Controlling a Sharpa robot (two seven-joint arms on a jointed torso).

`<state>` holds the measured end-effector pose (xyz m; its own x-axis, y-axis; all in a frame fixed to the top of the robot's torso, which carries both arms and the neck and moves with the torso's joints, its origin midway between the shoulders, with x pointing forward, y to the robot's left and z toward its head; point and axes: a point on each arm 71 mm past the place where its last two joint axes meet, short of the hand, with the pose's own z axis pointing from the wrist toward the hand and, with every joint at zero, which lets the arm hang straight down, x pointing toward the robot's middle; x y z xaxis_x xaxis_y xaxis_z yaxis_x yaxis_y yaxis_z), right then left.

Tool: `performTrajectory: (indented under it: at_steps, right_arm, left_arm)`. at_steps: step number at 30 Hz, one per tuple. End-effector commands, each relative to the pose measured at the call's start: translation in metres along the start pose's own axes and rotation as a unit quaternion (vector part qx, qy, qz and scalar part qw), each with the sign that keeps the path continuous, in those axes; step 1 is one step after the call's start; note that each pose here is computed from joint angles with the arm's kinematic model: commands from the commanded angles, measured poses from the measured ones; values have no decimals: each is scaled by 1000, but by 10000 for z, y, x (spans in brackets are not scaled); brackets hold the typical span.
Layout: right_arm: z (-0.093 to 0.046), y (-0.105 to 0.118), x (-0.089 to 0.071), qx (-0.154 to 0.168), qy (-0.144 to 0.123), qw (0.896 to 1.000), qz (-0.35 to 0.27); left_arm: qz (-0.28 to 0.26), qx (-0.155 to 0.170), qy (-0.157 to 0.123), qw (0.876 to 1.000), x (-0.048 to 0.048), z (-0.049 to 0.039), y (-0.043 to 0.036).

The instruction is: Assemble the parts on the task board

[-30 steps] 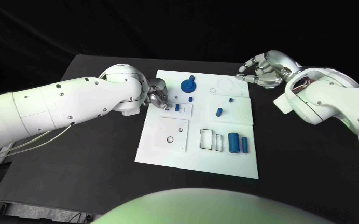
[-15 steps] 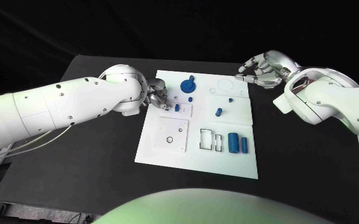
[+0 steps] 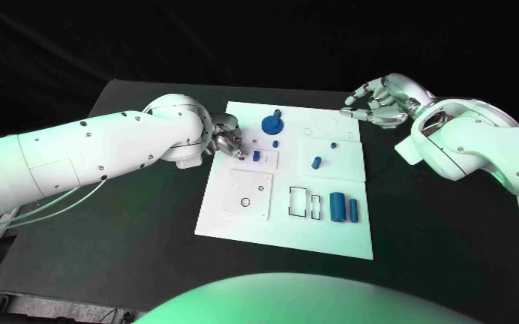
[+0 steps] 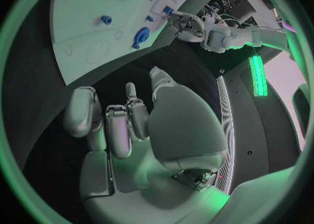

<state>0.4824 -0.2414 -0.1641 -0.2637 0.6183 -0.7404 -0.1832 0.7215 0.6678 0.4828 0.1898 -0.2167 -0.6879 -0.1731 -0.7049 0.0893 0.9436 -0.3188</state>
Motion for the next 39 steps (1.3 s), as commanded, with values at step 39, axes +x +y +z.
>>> performTrajectory:
  at_steps: [39]
  right_arm:
    - [7, -6, 35, 0, 9, 1000, -4]
  left_arm:
    - [-8, -6, 55, 998, -150, 34, 24]
